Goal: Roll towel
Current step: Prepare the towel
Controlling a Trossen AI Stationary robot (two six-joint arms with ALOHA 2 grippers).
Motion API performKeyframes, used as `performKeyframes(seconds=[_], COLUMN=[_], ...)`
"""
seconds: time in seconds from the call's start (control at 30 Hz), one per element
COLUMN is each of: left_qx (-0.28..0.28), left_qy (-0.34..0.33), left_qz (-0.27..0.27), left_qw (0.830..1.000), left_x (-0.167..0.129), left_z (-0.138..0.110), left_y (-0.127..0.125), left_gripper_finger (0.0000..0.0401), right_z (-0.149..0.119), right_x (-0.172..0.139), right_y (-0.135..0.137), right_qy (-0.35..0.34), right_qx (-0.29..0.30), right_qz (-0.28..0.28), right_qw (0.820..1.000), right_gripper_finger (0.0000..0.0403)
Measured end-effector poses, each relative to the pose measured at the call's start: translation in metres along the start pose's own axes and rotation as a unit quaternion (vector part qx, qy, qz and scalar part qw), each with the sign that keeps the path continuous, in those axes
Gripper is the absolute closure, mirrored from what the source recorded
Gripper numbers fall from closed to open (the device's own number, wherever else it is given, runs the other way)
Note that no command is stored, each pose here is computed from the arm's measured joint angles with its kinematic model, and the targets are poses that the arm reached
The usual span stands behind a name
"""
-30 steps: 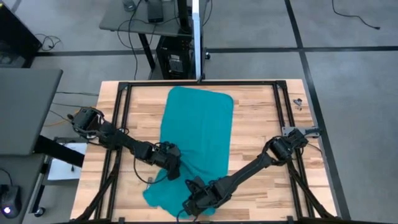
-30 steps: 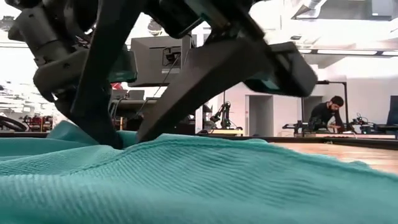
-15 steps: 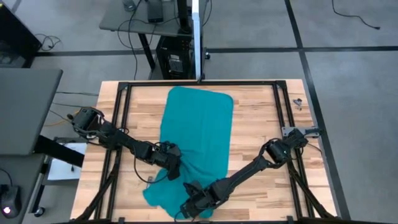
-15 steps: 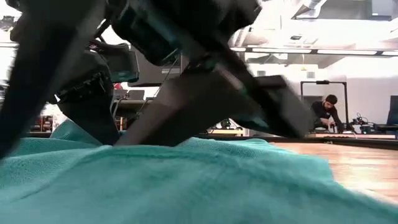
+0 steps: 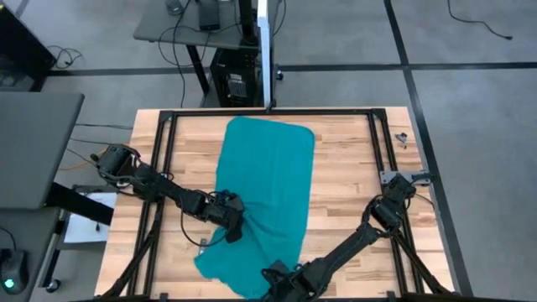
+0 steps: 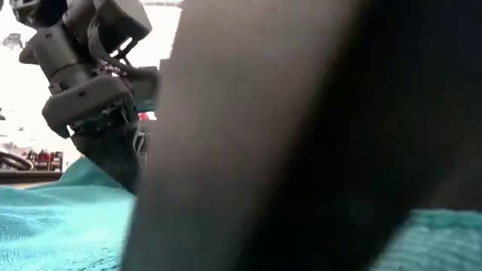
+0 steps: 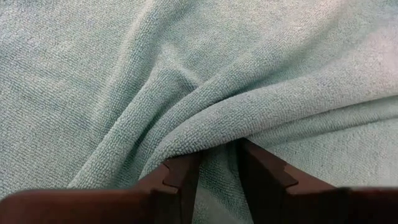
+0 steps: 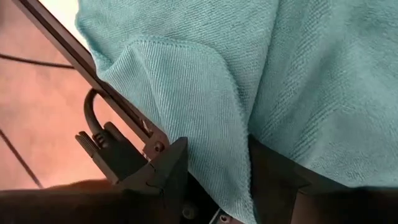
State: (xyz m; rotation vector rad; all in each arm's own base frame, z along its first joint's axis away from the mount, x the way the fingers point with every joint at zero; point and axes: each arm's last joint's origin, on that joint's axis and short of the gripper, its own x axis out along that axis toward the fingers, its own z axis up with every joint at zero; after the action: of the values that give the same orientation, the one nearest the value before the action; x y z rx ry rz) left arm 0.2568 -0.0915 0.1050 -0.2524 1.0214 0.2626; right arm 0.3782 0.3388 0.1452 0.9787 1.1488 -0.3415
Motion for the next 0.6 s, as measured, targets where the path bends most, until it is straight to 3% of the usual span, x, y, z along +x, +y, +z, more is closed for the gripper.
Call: performKeyframes(seconds=[0.27,0.47,0.6], left_qx=[-0.04,-0.06,-0.06], left_qy=[0.008,0.008,0.011], left_qz=[0.0,-0.022,-0.025], left_qw=[0.999,0.998,0.998], left_x=[0.004,0.006,0.006], left_z=[0.009,0.02,0.023], left_y=[0.012,0.022,0.023], left_gripper_finger=[0.0306,0.0306,0.0306], right_z=[-0.003,0.028,0.051], right_x=[-0.007,-0.009,-0.009], right_y=[0.0,0.001,0.003], right_qy=[-0.012,-0.004,-0.009], right_qx=[-0.033,-0.033,-0.075], right_qz=[-0.01,-0.015,-0.004], right_qw=[0.999,0.999,0.997], right_gripper_finger=[0.027,0.0279,0.028])
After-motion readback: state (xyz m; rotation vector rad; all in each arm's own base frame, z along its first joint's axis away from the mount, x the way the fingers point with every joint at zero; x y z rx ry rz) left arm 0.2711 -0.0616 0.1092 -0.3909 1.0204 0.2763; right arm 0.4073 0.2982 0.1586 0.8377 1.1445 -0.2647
